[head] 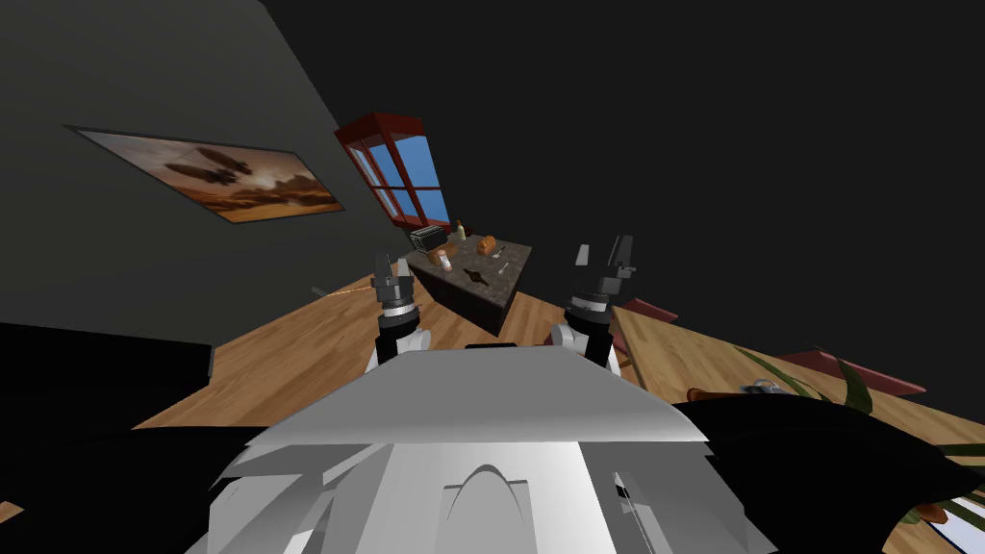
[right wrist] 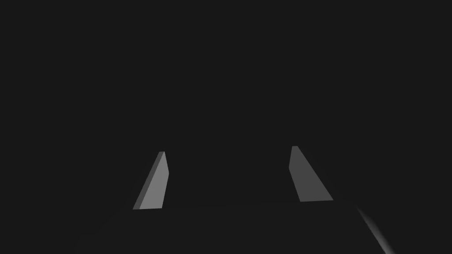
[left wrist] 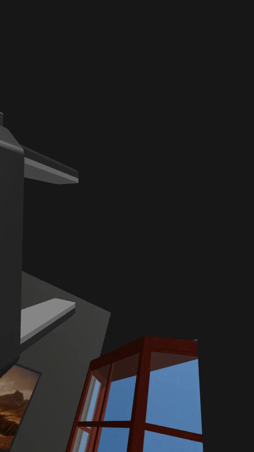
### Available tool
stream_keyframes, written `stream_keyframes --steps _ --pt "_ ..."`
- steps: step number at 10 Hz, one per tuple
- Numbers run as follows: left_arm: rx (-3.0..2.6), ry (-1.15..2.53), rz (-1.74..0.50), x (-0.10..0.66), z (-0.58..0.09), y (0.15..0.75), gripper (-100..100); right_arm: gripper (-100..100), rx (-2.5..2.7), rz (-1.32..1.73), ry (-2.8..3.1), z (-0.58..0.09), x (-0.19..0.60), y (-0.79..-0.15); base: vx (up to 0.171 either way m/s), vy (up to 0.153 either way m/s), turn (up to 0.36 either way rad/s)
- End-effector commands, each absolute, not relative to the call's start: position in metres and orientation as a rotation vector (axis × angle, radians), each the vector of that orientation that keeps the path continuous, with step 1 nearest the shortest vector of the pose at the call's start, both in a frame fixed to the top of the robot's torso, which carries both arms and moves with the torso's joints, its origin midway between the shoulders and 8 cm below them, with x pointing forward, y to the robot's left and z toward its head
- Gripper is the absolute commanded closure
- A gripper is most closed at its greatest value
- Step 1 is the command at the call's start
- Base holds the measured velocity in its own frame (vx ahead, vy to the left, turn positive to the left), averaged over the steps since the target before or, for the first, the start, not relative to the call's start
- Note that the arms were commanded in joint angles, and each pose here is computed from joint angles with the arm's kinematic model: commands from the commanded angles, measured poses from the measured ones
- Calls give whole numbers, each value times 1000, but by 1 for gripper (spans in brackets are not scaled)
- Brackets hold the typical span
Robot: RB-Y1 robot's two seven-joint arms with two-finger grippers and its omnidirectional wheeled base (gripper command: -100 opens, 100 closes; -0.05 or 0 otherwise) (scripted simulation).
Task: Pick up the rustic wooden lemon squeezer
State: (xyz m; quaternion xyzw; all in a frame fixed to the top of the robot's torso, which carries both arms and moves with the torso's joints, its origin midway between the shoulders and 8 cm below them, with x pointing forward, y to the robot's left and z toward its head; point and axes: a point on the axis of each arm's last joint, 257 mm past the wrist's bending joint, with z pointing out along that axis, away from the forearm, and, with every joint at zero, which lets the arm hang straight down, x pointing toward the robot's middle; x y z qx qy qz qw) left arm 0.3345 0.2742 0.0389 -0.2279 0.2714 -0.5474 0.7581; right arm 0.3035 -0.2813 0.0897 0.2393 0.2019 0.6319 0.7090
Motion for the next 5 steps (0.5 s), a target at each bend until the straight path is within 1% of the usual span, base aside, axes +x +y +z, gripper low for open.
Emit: stream_keyframes --steps 1,5 --pt "-503 635 -1208 346 33 270 -100 0 531 1403 448 90 303 -281 3 13 -57" --pt "-558 736 -1251 381 15 258 -100 0 531 1403 448 90 303 -281 3 34 -74"
